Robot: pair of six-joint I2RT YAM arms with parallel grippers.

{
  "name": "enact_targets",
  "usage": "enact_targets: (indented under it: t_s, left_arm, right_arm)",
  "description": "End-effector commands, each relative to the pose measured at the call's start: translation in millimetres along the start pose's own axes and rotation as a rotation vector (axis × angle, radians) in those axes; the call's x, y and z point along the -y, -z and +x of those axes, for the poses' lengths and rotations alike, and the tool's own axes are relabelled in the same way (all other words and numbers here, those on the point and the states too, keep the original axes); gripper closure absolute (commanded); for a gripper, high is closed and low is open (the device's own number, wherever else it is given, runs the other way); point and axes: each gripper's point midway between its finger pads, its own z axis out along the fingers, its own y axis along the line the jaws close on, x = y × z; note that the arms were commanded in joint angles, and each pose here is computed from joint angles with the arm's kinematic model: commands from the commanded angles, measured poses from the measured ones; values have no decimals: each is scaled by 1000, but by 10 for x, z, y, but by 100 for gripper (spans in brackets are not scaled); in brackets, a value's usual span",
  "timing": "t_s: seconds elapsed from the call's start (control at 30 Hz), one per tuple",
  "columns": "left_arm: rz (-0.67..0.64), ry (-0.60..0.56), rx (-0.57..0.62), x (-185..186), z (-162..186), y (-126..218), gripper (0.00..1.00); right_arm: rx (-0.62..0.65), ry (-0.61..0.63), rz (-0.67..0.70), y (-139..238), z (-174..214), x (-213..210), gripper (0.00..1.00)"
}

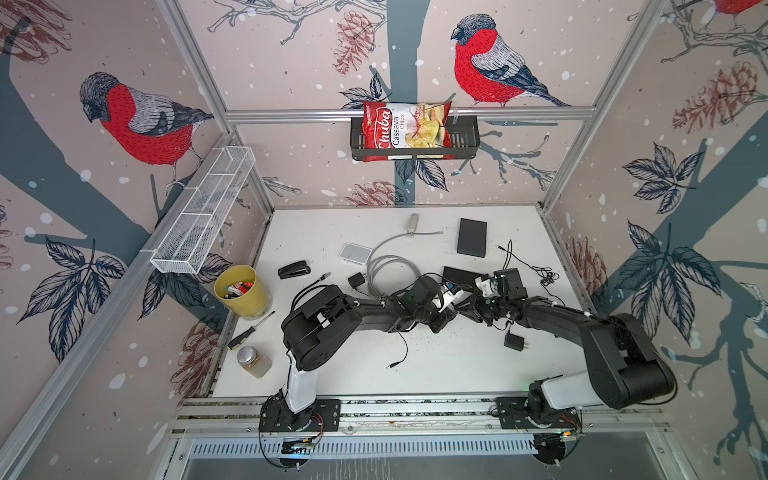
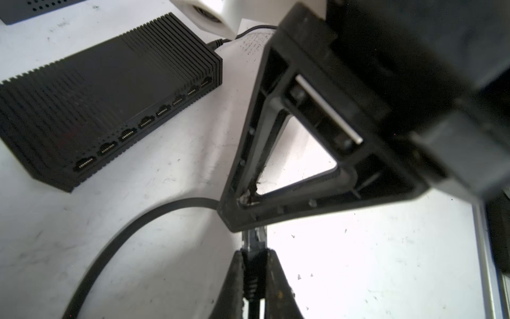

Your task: Insert the plug into the switch port

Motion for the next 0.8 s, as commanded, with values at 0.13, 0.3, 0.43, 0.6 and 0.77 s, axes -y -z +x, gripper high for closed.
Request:
enact_targets:
  t_s: [0.13,0.3,0.43,0.6,0.77]
  left_arm:
    - [-13,21,11,-28,23,-1,77]
    - [22,64,22,-14,60,9,61]
    - [77,97,19,33,115,-6,50]
    - [162,157,48,76,120,-28,48]
    - [177,165,70,85,67,-56,51]
  right_arm:
    - [12,17,-8,37,-12,-9,90]
    - [24,25,-7,38,-13,25,91]
    - [36,50,-1,36,-19,51,91]
    - [86,127,-27,84,-58,-22,91]
    - [97,143,-25,102,-59,-21,90]
